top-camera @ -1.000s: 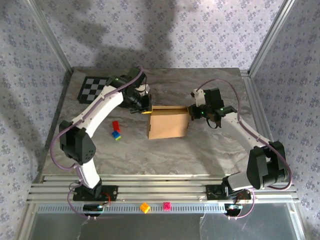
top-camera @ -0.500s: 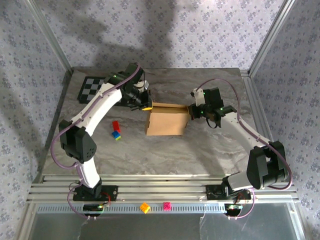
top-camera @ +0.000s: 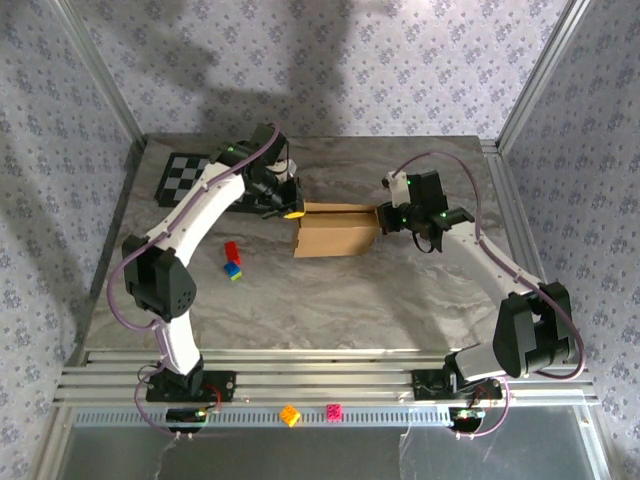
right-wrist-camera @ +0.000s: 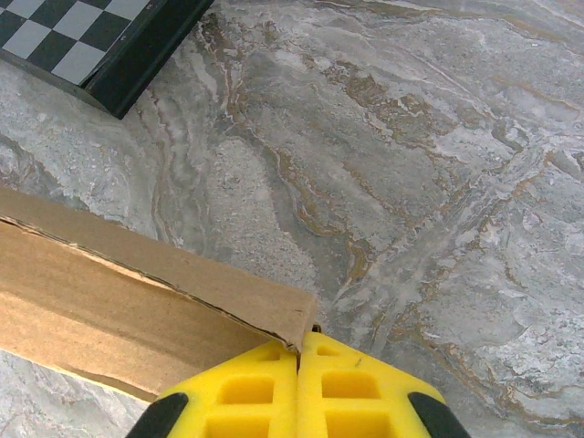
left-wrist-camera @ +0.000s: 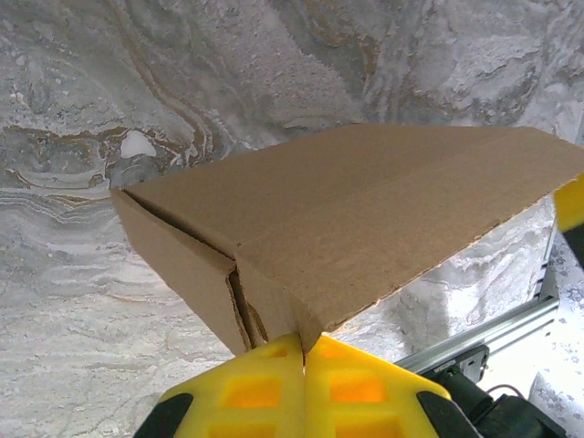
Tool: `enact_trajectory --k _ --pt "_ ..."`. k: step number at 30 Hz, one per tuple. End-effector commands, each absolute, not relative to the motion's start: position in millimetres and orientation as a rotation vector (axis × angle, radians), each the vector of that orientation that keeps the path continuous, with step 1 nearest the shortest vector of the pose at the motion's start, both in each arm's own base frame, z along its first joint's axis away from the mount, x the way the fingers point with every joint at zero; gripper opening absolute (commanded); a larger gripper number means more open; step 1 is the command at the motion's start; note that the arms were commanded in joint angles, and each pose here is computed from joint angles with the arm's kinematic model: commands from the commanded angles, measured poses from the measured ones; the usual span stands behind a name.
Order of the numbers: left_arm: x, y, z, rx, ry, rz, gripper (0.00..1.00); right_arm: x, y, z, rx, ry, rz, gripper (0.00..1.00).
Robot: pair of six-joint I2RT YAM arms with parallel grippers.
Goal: Fold the paper box
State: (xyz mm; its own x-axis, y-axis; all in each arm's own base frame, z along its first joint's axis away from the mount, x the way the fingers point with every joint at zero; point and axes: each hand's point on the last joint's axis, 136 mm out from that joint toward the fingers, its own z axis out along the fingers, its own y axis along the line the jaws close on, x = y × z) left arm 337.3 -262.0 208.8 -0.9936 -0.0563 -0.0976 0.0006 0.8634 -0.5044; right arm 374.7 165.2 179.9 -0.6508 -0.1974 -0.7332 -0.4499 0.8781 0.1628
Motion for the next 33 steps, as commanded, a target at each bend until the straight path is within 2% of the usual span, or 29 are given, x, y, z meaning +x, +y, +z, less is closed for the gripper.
enact_trajectory --k 1,33 --pt "328 -266 200 0.003 2.94 -0.844 0.0 371 180 180 -0.483 2.271 0.498 0.0" --pt "322 -262 183 0.064 2.912 -0.789 0.0 360 181 161 -0.51 2.307 0.494 0.0"
